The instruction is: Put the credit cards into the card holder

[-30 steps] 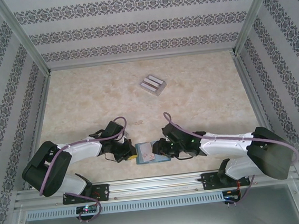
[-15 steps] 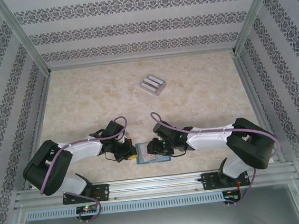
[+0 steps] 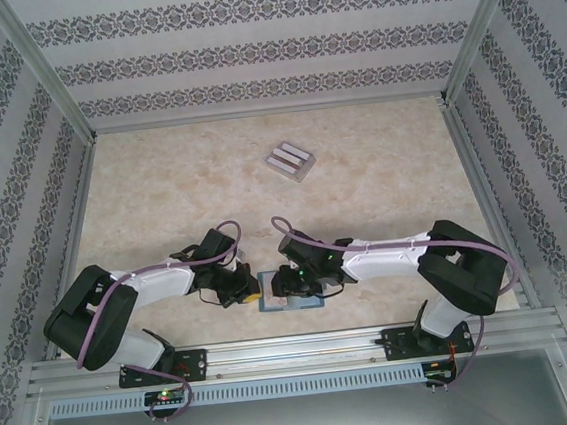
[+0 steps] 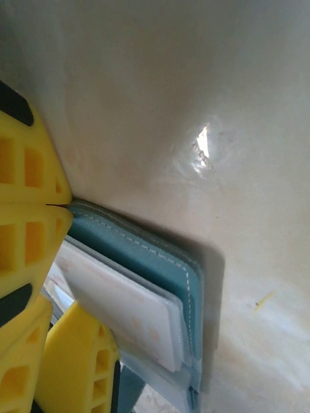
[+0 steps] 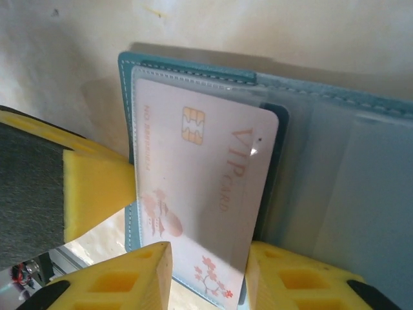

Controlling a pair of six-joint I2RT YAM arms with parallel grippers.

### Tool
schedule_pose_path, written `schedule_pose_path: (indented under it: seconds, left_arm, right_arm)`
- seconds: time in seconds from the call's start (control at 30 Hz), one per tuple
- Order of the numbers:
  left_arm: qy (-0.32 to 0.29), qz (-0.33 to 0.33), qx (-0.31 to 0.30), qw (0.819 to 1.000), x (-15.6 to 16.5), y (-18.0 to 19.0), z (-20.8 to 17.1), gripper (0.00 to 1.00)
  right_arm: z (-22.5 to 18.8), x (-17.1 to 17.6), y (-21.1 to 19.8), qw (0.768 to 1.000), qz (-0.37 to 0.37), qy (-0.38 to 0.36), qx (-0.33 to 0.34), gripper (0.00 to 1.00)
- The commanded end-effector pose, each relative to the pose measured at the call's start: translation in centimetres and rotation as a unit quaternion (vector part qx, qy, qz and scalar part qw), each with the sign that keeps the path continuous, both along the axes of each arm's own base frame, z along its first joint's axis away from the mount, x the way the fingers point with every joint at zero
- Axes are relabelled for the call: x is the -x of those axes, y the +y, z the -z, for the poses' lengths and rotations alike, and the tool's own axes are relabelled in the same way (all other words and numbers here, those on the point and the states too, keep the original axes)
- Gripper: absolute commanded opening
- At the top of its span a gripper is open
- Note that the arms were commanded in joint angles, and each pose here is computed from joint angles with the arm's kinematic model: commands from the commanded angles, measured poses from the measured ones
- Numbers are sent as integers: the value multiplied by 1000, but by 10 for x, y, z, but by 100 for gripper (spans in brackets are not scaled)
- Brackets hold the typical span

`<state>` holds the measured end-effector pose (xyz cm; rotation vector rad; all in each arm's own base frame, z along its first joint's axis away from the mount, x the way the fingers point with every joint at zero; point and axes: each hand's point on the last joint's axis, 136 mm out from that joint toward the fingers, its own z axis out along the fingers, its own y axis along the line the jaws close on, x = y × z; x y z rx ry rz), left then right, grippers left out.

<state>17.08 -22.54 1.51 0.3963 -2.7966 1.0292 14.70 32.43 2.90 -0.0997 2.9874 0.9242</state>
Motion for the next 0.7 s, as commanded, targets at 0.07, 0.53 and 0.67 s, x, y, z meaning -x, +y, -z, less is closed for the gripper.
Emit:
schedule_pose_path:
  seconds: [0.07,0.53,0.67]
  left_arm:
    - [-6,-8,-37,999,0,6,15,3]
    - [-7,0,-42,999,1,7,18,3]
    - [-5,3,-45,999,1,7,18,3]
  right_arm:
    - [-19,3,2,1000,-24,-21,1,46]
    - [-21,-1,-64,994,44,-62,74,62]
    - [-9,2,-71,994,51,-49,84,62]
